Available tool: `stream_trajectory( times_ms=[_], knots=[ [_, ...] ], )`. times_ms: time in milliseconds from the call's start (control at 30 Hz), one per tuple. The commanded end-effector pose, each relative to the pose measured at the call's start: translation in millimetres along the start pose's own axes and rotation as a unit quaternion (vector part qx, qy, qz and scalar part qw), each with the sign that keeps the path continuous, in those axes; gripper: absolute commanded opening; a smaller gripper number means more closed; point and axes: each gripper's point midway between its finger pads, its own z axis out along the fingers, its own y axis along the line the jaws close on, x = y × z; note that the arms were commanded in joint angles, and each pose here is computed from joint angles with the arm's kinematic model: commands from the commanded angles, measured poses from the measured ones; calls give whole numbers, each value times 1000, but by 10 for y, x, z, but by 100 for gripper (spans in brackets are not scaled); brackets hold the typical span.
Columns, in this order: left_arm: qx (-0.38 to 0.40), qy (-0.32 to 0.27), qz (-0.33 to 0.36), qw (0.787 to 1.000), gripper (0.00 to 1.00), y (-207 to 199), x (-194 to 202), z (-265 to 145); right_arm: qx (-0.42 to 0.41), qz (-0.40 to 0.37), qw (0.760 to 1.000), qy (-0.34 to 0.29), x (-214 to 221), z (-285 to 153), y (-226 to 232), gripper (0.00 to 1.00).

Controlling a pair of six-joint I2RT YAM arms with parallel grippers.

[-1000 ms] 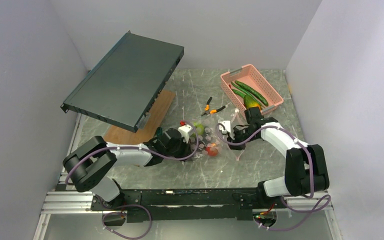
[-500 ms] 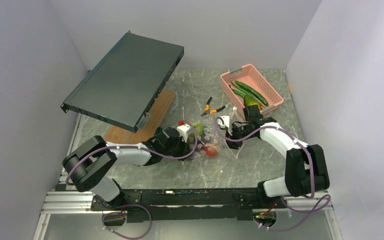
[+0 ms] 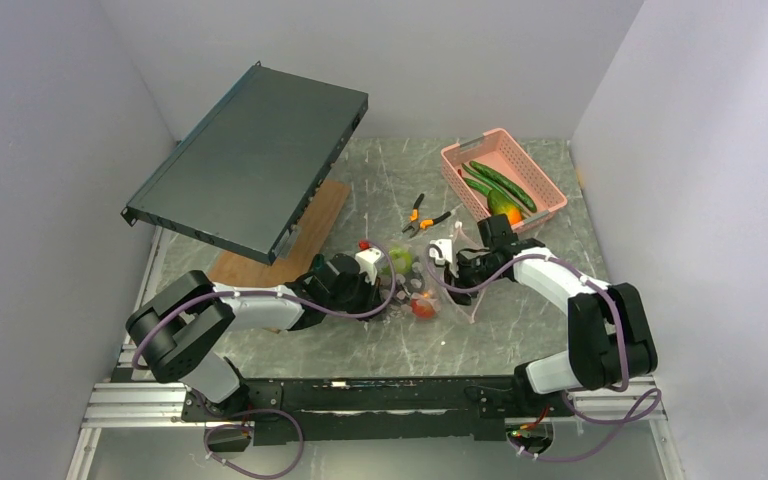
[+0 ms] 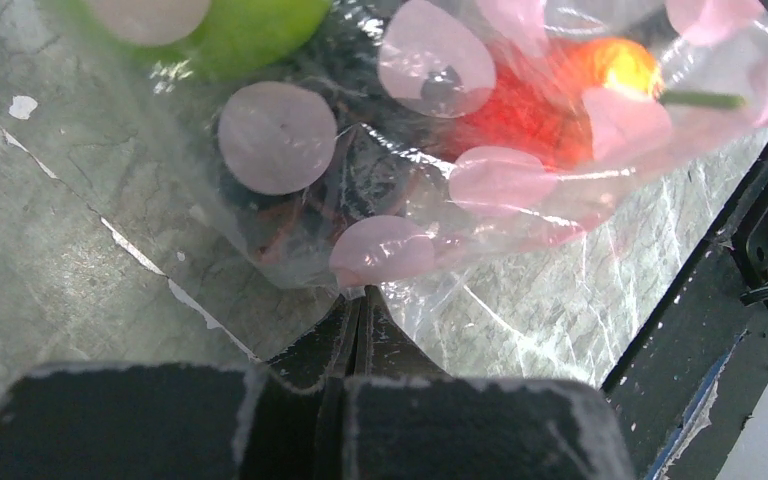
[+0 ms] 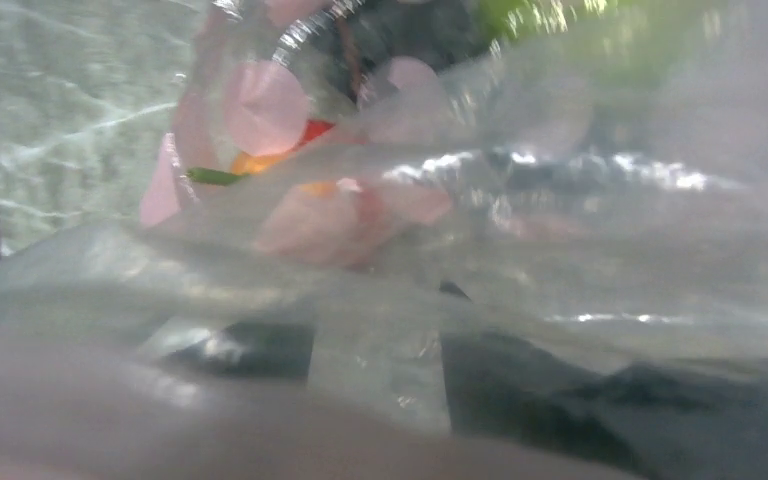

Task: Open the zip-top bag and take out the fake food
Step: Pick up the fake fruit from the zipper food storage bag.

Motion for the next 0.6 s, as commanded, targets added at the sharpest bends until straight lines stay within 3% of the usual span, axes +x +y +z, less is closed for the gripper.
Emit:
stream_trajectory(
  times_ms=[0, 167, 567],
  knots=[
    [20, -19, 12, 1000, 0, -94, -177, 25, -73, -52, 993, -77, -343, -64, 308, 55],
    [26, -21, 13, 999, 0, -121, -195, 26, -88, -52, 991, -84, -373, -50, 369, 64],
    [47, -17, 7, 999, 0, -199, -224, 98, -110, -96, 987, -70, -482, -1, 540, 74]
  ],
)
